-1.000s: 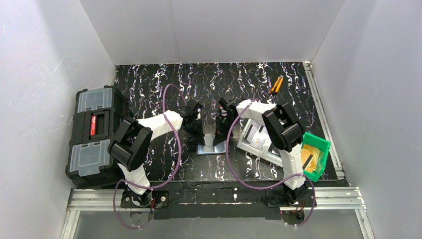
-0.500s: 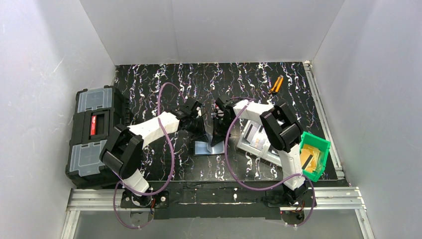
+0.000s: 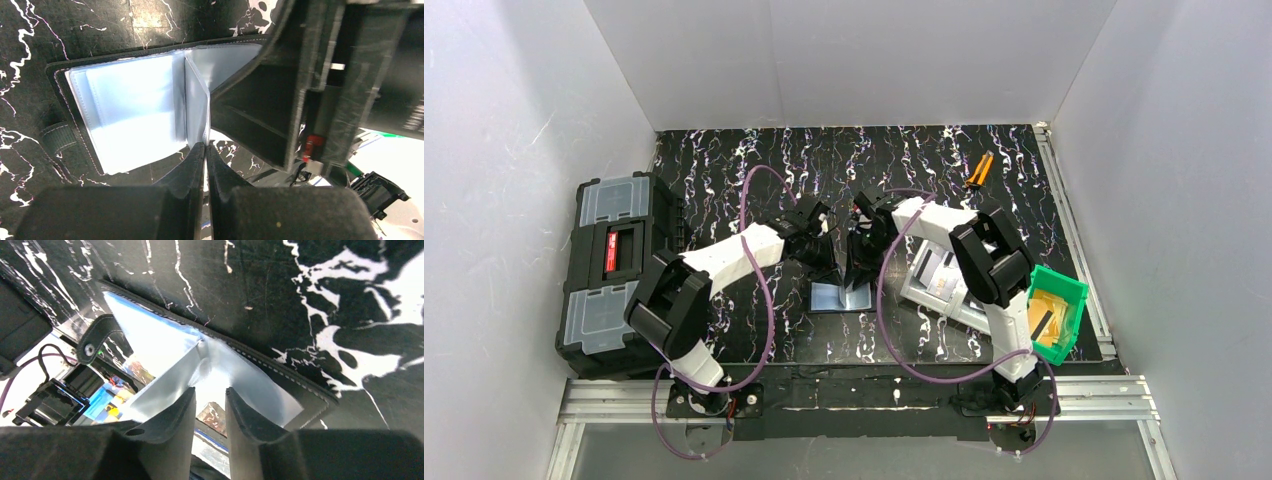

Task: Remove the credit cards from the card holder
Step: Remove the credit card from the card holder.

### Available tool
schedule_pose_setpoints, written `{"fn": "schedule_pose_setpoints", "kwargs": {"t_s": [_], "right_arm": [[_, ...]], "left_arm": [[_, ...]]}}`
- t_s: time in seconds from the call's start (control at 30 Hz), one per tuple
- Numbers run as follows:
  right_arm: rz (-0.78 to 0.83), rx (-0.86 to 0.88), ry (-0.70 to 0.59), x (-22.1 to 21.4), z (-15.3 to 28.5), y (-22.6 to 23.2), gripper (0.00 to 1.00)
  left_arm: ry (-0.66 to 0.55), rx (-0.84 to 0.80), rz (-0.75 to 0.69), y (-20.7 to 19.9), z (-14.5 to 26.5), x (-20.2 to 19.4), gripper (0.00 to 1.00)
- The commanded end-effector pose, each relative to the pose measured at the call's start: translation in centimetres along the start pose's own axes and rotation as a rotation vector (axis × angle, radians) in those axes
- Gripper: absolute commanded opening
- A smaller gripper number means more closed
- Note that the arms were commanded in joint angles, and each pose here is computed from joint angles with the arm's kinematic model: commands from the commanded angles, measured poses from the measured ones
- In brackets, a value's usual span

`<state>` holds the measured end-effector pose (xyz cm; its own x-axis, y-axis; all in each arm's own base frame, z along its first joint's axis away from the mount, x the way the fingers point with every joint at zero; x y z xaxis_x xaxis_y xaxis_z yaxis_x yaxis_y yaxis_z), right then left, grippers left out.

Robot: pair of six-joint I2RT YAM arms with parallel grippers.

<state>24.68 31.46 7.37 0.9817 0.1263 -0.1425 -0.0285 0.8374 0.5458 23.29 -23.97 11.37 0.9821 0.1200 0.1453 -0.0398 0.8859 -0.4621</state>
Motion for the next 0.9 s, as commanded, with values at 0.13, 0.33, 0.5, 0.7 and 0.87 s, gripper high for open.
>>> {"fn": "schedule_pose_setpoints", "kwargs": {"t_s": [0.13,0.33,0.5,0.7,0.87], "right_arm": [[0.047,0.061,-0.152,0.3,5.8,2.1,0.44],[0.048,0.028,-0.224,-0.3,8.5,2.2,0.49],[0.033,-0.044,-0.299,-0.9,10.8,1.0,0.55],[-0.002,-0.088,-0.386,-2.1,13.5,-1.3,0.64],[-0.015,-0.102,-0.417,-3.1,14.4,-2.4,0.65]], "left_arm": [[0.004,0.008,-0.011,-0.8,0.4,0.2,0.00],[0.011,-0.018,-0.042,-2.3,0.1,0.3,0.06],[0.024,-0.034,-0.061,-3.6,-0.5,0.6,0.10],[0.055,-0.048,-0.073,-4.5,-1.9,0.5,0.15],[0.082,-0.067,-0.069,-4.7,-3.1,0.2,0.22]]}}
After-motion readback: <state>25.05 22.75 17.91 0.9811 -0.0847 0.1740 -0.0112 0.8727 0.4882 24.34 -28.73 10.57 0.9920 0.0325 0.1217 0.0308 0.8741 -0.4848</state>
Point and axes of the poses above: each gripper's point midway between its finger pads, its own z axis back along the fingers, its own y axis along the line the jaws close on, x = y × z, the point moved 5 cm from there along z, back along the fingers, and after that the axes turned 1 degree about -z, right-handed, at the moved point
